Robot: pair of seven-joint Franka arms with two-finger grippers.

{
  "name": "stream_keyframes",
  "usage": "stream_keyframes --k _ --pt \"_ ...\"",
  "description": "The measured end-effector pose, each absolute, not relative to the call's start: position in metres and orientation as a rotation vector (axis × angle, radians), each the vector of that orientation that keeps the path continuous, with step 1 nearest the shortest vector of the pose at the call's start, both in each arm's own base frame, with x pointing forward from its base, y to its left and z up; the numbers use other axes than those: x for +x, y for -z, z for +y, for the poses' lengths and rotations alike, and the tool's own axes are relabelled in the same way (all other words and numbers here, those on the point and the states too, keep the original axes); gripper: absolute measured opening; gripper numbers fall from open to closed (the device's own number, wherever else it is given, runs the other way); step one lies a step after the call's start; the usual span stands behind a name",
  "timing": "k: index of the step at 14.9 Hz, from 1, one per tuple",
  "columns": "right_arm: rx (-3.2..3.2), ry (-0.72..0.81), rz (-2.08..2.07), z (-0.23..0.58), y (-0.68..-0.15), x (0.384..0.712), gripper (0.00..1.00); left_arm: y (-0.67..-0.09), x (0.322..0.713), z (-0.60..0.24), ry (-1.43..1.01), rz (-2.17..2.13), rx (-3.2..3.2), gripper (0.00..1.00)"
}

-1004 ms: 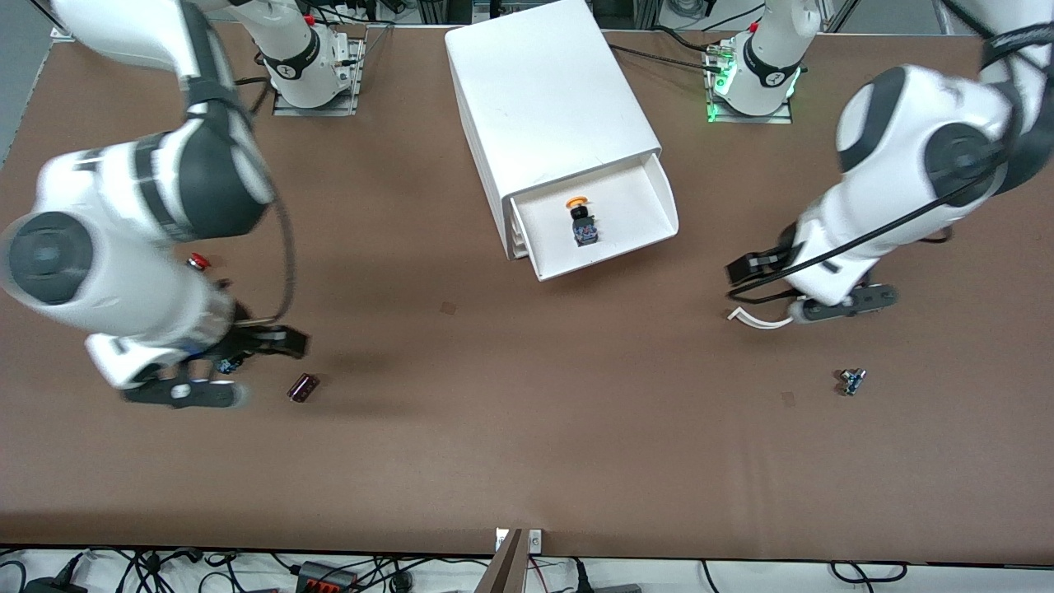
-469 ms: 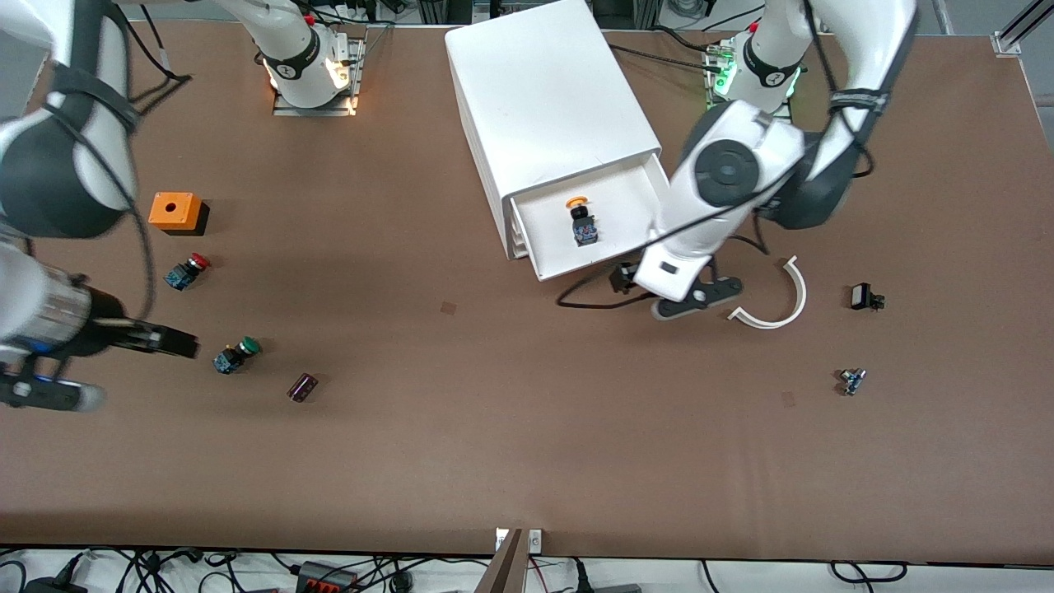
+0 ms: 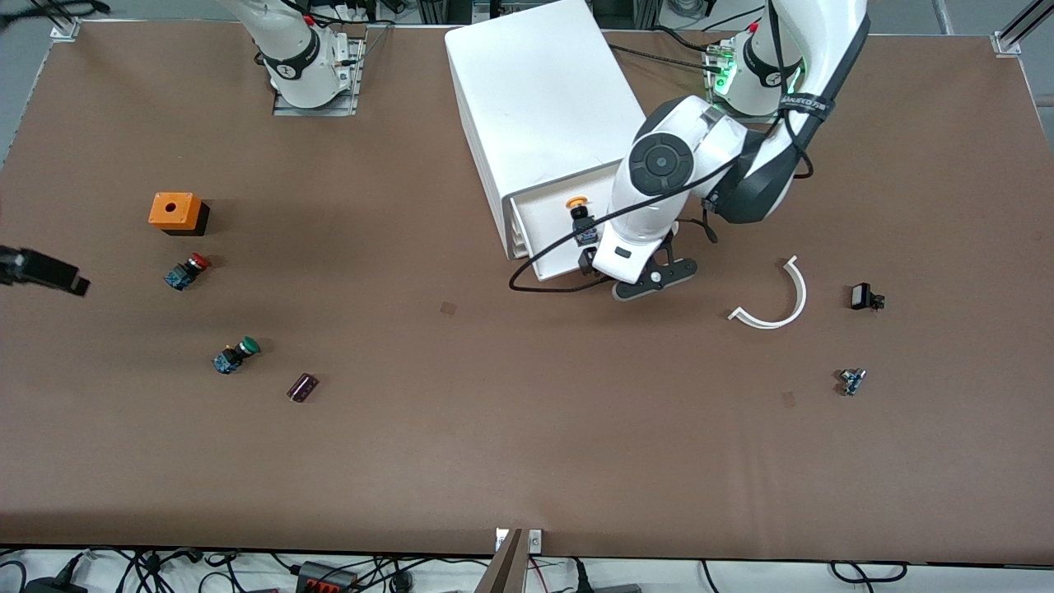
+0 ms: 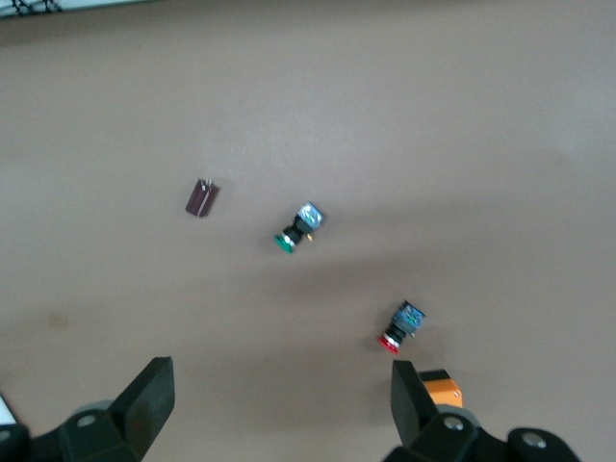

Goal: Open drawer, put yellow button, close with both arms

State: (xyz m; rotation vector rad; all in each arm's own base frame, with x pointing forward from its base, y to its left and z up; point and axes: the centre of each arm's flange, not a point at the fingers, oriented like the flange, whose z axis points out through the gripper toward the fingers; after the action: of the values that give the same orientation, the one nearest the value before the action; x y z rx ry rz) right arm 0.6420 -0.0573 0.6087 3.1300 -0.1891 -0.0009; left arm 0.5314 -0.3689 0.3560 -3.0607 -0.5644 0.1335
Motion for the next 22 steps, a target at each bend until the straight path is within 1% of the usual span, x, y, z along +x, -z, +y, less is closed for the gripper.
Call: stream_keyframes --k 3,5,7,9,12,17,22 --pt "3.132 0.020 -0.152 -0.051 -0.614 0.626 1.00 -0.349 0.512 -0.386 -0.169 -0.521 -3.061 1.00" --pt "3.133 0.038 -0.143 -0.048 -0.602 0.622 1.00 -0.346 0.501 -0.394 -0.204 -0.515 -3.059 1.00" --pt "3.129 0.010 -0.134 -0.048 -0.585 0.618 1.00 -0.345 0.492 -0.400 -0.250 -0.500 -3.048 1.00" --pt "3.113 -0.011 -0.120 -0.048 -0.576 0.605 1.00 -0.345 0.480 -0.407 -0.290 -0.467 -3.034 1.00" --pt "3.109 -0.030 -0.107 -0.045 -0.582 0.590 1.00 -0.346 0.468 -0.415 -0.350 -0.468 -3.019 1.00" --pt "3.109 -0.033 -0.098 -0.044 -0.584 0.587 1.00 -0.349 0.459 -0.422 -0.436 -0.498 -3.029 1.00" --pt "3.112 0.031 -0.038 -0.047 -0.579 0.581 1.00 -0.352 0.452 -0.428 -0.442 -0.478 -3.032 1.00"
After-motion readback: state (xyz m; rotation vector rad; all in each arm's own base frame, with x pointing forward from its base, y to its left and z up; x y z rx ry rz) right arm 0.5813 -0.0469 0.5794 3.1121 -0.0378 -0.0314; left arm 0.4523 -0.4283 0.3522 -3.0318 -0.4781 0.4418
